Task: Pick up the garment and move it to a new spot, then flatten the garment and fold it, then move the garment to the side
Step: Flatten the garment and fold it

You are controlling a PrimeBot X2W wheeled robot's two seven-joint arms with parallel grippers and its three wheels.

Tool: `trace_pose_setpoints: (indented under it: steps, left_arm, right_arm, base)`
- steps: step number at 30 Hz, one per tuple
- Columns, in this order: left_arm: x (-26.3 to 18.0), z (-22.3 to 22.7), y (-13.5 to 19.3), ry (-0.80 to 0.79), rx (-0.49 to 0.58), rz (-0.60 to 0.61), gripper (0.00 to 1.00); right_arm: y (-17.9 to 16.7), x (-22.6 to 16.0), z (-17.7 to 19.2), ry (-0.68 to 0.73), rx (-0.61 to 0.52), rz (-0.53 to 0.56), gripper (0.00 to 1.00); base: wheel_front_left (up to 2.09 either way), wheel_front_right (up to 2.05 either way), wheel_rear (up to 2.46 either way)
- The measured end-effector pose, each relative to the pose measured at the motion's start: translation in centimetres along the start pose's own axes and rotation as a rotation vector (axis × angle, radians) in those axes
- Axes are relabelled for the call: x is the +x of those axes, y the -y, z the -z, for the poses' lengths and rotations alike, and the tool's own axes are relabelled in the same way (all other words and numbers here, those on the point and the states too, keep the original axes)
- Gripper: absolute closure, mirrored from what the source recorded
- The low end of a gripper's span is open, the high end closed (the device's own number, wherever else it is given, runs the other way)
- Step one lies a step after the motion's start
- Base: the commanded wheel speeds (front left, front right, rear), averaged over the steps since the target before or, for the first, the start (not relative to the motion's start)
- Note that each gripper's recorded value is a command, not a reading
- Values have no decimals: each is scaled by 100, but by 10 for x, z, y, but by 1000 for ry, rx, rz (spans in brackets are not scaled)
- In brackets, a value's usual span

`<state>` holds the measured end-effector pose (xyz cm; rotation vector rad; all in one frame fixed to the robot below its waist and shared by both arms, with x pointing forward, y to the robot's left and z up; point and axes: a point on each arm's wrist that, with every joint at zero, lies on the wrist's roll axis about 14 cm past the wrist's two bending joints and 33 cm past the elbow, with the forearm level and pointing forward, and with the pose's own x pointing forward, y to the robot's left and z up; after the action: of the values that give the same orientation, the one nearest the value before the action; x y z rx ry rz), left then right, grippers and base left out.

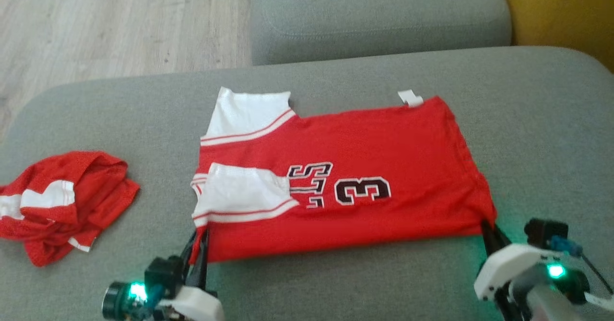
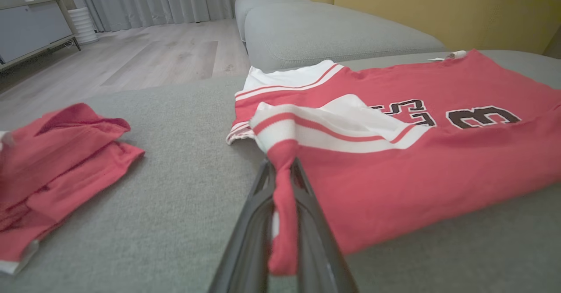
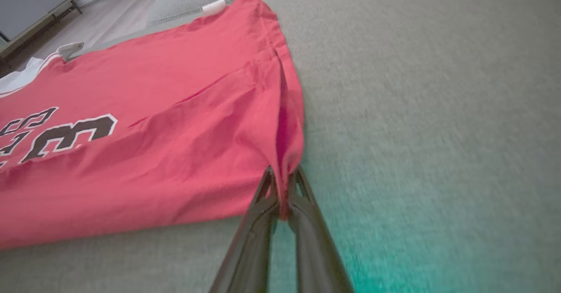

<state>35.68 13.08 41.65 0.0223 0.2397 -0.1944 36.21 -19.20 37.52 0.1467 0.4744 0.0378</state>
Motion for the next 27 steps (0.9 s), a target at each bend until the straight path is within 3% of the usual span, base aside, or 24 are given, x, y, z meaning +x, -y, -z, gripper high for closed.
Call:
trace_pose_setpoints:
  steps: [12,13,14,16,17,22,27]
  left_arm:
    - [-25,23,9,-86,-43,-10,100]
    - [-25,23,9,-86,-43,-11,100]
    - [-25,22,9,-87,-44,-13,100]
    - [-24,21,8,-82,-42,-19,24]
    - [-24,21,7,-83,-40,-21,0]
    - [-24,22,-1,-86,-30,-43,0]
    - [-19,2,-10,2,-41,-79,0]
  right_arm:
    - [7,-31,14,-42,45,-26,100]
    - [7,-31,13,-43,47,-29,64]
    - [7,-31,11,-36,53,-29,0]
    - [13,-32,7,-29,69,-12,0]
    - [18,-33,5,-22,76,2,0]
    - [36,-37,-5,13,77,56,0]
    - [31,-38,-34,134,50,48,0]
  base:
    - [0,0,0]
    - [0,0,0]
    - [0,0,0]
    - [0,0,0]
    - [0,0,0]
    - [0,0,0]
    - [0,0,0]
